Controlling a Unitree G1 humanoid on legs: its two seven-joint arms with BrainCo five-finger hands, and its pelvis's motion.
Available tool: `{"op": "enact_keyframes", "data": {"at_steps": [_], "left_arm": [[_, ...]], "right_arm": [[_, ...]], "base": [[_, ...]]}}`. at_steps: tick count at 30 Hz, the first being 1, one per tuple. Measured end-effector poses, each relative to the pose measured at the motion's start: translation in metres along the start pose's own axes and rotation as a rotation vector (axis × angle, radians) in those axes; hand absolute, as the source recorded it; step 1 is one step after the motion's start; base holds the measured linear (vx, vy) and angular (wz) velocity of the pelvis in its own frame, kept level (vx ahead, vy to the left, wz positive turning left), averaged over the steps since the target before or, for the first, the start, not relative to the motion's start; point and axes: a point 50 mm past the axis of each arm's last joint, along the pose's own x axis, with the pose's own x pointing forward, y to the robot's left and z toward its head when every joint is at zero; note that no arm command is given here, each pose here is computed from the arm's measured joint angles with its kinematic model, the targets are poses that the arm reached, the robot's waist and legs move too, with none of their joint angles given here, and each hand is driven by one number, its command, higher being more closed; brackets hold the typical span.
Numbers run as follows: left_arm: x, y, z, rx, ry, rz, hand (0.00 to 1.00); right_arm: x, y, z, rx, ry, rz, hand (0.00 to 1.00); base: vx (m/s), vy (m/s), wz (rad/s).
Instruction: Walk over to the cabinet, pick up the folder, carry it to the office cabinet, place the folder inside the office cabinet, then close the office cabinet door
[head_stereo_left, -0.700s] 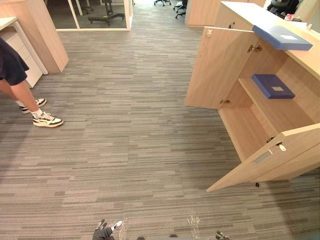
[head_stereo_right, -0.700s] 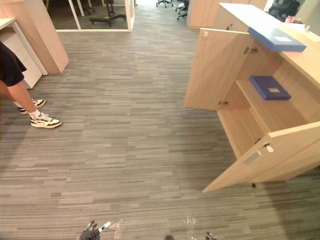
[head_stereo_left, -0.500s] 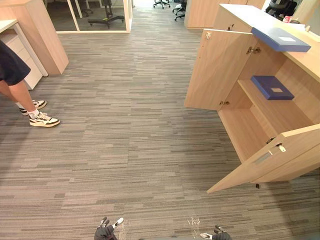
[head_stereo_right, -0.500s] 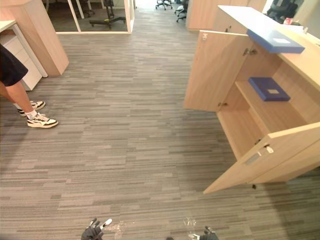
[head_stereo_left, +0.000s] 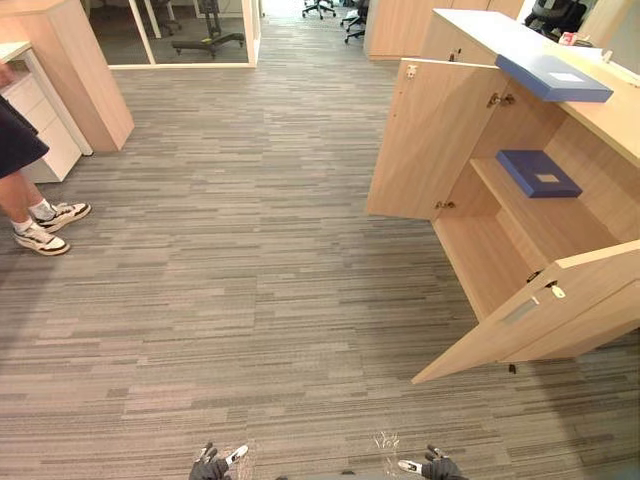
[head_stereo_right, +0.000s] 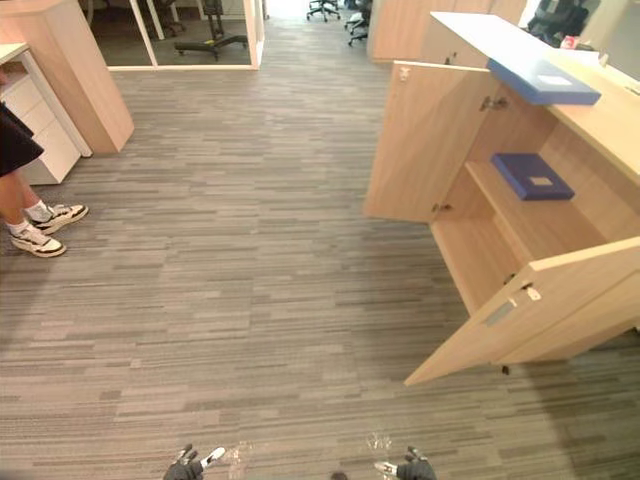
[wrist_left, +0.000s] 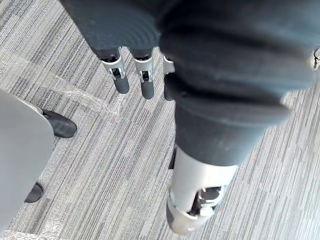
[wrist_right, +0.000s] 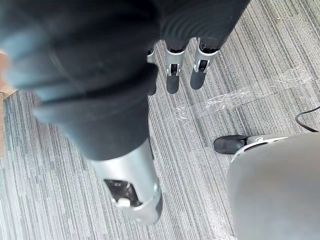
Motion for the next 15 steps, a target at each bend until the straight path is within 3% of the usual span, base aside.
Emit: {"op": "enact_keyframes", "data": {"at_steps": [7, 15], "left_arm": [[0.003, -0.003, 0.009, -0.012, -0.039, 0.011, 0.00], [0.003, -0.001, 0.024, -0.143, -0.118, 0.035, 0.00]], "right_arm": [[0.001, 0.003, 0.005, 0.003, -0.014, 0.008, 0.00], [0.003, 0.005, 0.017, 0.052, -0.048, 0.007, 0.00]], "base": [[0.00, 0.006, -0.01], [0.03, 0.031, -0.06]]}}
